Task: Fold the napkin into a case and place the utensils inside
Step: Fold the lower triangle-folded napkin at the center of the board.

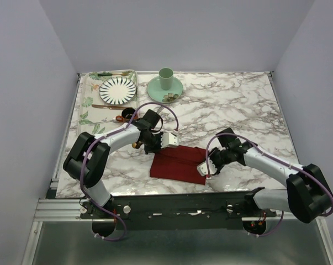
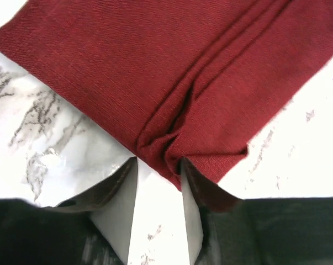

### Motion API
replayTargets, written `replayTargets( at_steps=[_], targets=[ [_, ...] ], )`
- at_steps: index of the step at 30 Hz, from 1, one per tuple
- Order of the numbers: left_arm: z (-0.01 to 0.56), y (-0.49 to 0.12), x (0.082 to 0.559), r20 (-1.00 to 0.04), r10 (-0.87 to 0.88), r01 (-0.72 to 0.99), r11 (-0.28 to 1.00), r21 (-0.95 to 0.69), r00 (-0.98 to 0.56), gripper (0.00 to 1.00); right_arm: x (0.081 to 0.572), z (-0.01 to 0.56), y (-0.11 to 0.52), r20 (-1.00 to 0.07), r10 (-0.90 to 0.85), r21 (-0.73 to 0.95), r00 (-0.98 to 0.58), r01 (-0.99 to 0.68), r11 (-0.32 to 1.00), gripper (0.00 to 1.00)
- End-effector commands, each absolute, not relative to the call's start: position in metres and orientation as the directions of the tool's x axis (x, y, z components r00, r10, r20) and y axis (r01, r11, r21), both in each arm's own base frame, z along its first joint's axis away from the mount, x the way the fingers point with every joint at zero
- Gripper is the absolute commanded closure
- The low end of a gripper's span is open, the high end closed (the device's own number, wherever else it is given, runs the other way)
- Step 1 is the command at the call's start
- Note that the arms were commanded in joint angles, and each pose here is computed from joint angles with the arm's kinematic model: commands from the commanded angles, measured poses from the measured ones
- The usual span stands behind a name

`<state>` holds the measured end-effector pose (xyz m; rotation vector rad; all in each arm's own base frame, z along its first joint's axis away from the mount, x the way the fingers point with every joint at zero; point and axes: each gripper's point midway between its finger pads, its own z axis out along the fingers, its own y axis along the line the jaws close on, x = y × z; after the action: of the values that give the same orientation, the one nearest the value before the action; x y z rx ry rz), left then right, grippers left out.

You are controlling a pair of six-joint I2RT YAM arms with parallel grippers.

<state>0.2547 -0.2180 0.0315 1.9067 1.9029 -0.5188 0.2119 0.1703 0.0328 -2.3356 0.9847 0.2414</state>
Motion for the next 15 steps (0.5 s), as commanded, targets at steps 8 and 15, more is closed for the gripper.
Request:
replayTargets(
  at_steps=[8,15],
  targets=[
    [0.020,-0.213,0.246,-0.473,0.880,0.999,0.035,-0.040,-0.050,1.00,0.199,0.084,0.159,-0.495,-0.733,-0.389,0.467,-0.873,-0.294,0.45],
    [0.019,-0.215,0.246,-0.474,0.879,0.998,0.038,-0.043,-0.054,1.00,0.200,0.115,0.167,-0.656,-0.741,-0.241,0.146,-0.970,0.022,0.51]
  ],
)
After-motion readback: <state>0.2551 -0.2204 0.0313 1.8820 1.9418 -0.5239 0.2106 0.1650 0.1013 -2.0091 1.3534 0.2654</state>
